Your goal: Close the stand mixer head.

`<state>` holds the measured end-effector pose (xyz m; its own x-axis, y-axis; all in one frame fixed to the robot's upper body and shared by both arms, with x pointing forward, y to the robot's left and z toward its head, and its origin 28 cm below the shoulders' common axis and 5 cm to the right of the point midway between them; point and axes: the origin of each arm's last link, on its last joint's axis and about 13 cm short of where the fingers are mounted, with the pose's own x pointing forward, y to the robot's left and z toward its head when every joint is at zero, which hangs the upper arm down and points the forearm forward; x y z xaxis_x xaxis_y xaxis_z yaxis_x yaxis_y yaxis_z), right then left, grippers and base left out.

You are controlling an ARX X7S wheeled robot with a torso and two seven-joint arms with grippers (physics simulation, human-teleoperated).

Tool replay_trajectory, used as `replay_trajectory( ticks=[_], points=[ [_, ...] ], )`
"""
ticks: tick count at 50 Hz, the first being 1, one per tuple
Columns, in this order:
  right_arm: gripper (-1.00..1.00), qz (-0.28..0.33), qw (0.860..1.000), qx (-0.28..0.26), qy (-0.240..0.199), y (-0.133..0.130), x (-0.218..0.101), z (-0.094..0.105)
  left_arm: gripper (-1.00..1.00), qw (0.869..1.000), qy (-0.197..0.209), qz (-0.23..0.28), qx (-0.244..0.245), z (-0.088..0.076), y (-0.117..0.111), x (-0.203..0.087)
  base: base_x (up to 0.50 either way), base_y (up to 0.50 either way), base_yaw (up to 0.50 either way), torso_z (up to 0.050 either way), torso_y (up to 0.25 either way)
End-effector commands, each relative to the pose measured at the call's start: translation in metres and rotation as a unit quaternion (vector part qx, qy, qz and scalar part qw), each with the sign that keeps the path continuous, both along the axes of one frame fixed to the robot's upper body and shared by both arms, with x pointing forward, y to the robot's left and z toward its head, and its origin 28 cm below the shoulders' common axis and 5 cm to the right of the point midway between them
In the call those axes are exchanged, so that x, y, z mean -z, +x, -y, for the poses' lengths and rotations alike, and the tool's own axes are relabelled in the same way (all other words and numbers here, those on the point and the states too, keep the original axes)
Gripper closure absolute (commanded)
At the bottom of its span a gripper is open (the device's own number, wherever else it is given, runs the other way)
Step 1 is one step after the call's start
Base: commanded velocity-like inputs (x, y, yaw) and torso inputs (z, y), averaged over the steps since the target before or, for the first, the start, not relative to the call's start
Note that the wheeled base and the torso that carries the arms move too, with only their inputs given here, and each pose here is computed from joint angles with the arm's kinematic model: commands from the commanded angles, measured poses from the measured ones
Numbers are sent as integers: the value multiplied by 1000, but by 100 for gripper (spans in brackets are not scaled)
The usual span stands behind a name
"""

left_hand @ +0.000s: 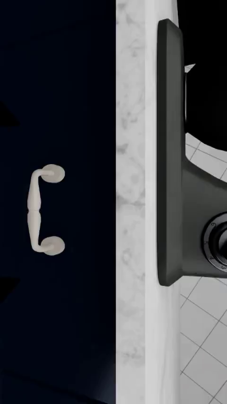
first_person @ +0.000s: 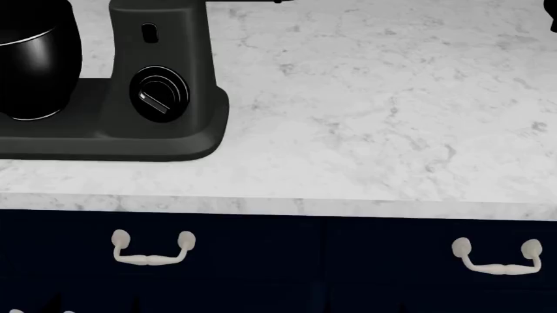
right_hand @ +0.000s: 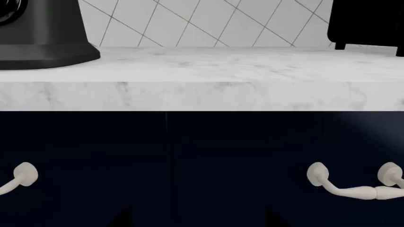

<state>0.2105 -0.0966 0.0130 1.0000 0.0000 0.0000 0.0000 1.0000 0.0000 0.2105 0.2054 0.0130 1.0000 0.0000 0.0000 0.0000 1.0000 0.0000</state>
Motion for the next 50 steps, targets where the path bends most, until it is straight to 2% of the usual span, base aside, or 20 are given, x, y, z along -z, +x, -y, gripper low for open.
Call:
replay_trajectory(
  ticks=[1, 2, 6, 14, 15, 16, 17, 18, 19, 22, 24, 27, 32, 38, 41, 42, 43, 46, 47, 50],
  points=[
    [-100, 0, 1000, 0, 0, 0, 1, -1, -100, 1000, 23, 3, 0, 0, 1, 1, 0, 0, 0, 0, 0],
    [-100, -2, 1000, 0, -2, 0, 0, -1, -100, 1000, -9, -10, 17, 0, -2, 0, 0, 0, 0, 0, 0],
    [-100, 1, 1000, 14, -1, -1, -1, 0, -100, 999, 5, 27, 19, 0, -9, -6, 0, 0, 0, 0, 0],
    [-100, 0, 1000, 10, -8, 0, 1, -2, -100, 999, -2, 29, 24, 0, -10, -7, 0, 0, 0, 0, 0],
    [-100, 1, 1000, 11, -6, 0, 0, -2, -100, 998, 1, 46, 36, 1, -12, -7, 0, 0, 0, 0, 0],
    [-100, 2, 1000, 12, -4, 1, -1, -2, -100, 996, -22, 73, 47, -1, -16, -7, 0, 0, 0, 45, 0],
    [-100, -11, 1000, 18, -6, 1, -3, -2, -100, 997, 6, 69, 46, -1, -15, -7, 0, 0, 0, 50, 0],
    [-100, -16, 999, 33, -9, 3, -5, -2, -100, 997, 10, 69, 46, 0, -15, -8, 0, 0, 0, 50, 0],
    [-100, -11, 999, 45, -11, 5, -19, -1, -100, 996, 1, 76, 43, -2, -13, -15, 0, 0, 0, 50, 0],
    [-100, 26, 999, 1, -20, 3, -48, 0, -100, 995, -6, 99, 20, -8, -2, -38, 0, 0, 0, 50, 0],
    [-100, 49, 999, 6, -25, 5, -73, 1, -100, 992, -10, 128, -7, -14, 7, -60, 0, 0, 0, 50, 0],
    [-100, 83, 996, 3, -22, 7, -98, 4, -100, 988, -24, 151, -12, -17, 13, -86, 0, 0, 0, 50, 0],
    [-100, 117, 993, 5, -11, 8, -129, 4, -100, 983, -40, 177, -24, -22, 23, -112, 0, 0, 0, 50, 0],
    [-100, 135, 991, 7, -4, 11, -141, 7, -100, 980, -60, 187, -29, -22, 34, -129, 0, 0, 0, 50, 0],
    [-100, 140, 990, 2, -6, 13, -143, 8, -100, 977, -53, 205, -40, -22, 33, -132, 0, 0, 0, 50, 0],
    [-100, 137, 991, 2, -10, 13, -143, 8, -100, 970, -50, 229, -62, -24, 33, -133, 0, 0, 0, 50, 0],
    [-100, 138, 990, 1, -9, 12, -143, 8, -100, 969, -31, 237, -62, -24, 32, -132, 0, 0, 0, 50, 0],
    [-100, 131, 991, 1, -23, 10, -147, 11, -100, 968, -32, 242, -56, -26, 29, -133, 0, 0, 0, 50, 0],
    [-100, 134, 991, -1, -24, 8, -149, 11, -100, 966, -17, 252, -59, -26, 28, -131, 0, 0, 0, 50, 0],
    [-100, 148, 988, 3, -34, 0, -157, 13, -100, 966, -26, 249, -66, -28, 29, -133, 0, 74, 0, 50, 0]
  ],
)
